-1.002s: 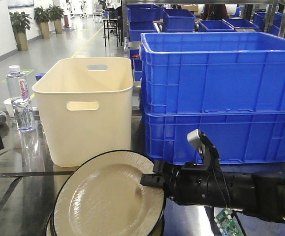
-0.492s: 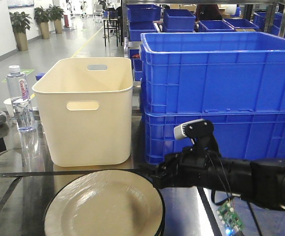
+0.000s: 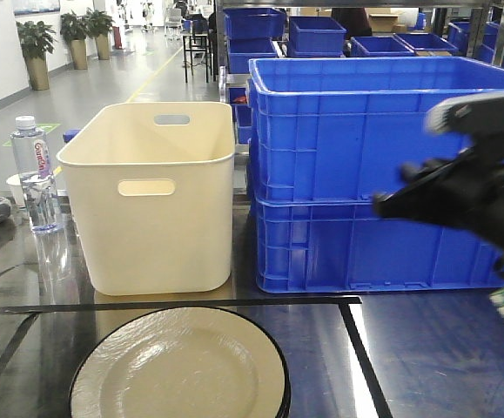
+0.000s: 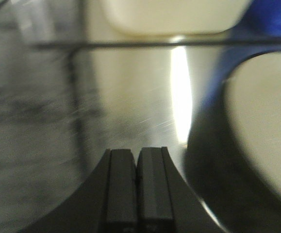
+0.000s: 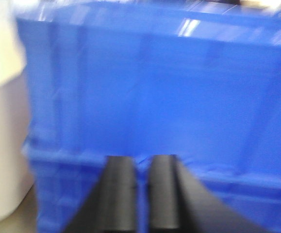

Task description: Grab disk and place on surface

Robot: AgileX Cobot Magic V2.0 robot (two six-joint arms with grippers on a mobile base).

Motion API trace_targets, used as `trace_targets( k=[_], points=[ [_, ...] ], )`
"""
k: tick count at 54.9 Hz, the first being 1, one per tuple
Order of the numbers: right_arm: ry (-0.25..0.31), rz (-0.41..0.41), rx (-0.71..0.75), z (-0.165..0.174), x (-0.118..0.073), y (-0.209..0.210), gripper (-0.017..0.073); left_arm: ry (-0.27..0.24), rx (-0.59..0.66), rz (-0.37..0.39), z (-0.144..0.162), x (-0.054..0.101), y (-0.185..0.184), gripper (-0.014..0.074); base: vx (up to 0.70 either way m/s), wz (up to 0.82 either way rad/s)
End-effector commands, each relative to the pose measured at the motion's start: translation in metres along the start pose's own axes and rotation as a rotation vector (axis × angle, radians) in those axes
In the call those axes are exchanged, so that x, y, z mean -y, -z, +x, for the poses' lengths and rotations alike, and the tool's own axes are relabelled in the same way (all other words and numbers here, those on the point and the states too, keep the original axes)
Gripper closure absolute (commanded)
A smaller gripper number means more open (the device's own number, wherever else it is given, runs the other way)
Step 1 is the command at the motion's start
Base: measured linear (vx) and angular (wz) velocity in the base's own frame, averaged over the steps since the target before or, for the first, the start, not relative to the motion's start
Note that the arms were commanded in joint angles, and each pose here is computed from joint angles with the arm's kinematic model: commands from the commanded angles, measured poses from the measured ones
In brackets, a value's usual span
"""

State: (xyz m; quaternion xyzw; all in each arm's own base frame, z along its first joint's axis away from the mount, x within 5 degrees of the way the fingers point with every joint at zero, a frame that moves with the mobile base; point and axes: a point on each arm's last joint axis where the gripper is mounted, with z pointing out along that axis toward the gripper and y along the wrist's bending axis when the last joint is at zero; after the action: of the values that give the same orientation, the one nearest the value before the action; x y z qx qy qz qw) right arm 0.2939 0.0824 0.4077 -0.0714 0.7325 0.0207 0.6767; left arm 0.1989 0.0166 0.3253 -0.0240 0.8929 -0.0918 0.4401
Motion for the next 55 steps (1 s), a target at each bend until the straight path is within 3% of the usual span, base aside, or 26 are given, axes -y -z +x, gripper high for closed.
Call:
trace_targets(
  k=[1,5,10,21,30,44,55],
  points=[
    [-0.034,0.037,0.118,-0.036,0.012,0.039,0.0575,0.001,0.076,-0.165,-0.011,-0.012,0.010,0.0595,0.00,0.00],
    [-0.037,0.039,0.148,-0.039,0.017,0.060,0.0574,-0.001,0.087,-0.230,-0.012,-0.017,0.013,0.0595,0.00,0.00],
    [-0.036,0.039,0.149,-0.028,0.021,0.082,0.0575,-0.042,0.151,-0.269,-0.015,-0.017,0.025,0.0595,0.00,0.00],
    [0.008,-0.017,0.127,0.014,0.023,0.124,0.0575,-0.106,0.430,-0.248,-0.019,0.004,0.073,0.0595,0.00,0.00],
    [0.020,-0.092,0.125,0.038,0.018,0.142,0.0571,-0.127,0.640,-0.216,0.007,0.019,0.114,0.0595,0.00,0.00],
    [0.018,-0.088,0.132,0.039,0.020,0.146,0.0568,-0.086,0.677,-0.152,0.077,0.025,0.127,0.0595,0.00,0.00],
    [0.015,-0.095,0.133,0.039,0.019,0.146,0.0568,-0.079,0.708,-0.143,0.095,0.025,0.128,0.0595,0.00,0.00]
  ],
)
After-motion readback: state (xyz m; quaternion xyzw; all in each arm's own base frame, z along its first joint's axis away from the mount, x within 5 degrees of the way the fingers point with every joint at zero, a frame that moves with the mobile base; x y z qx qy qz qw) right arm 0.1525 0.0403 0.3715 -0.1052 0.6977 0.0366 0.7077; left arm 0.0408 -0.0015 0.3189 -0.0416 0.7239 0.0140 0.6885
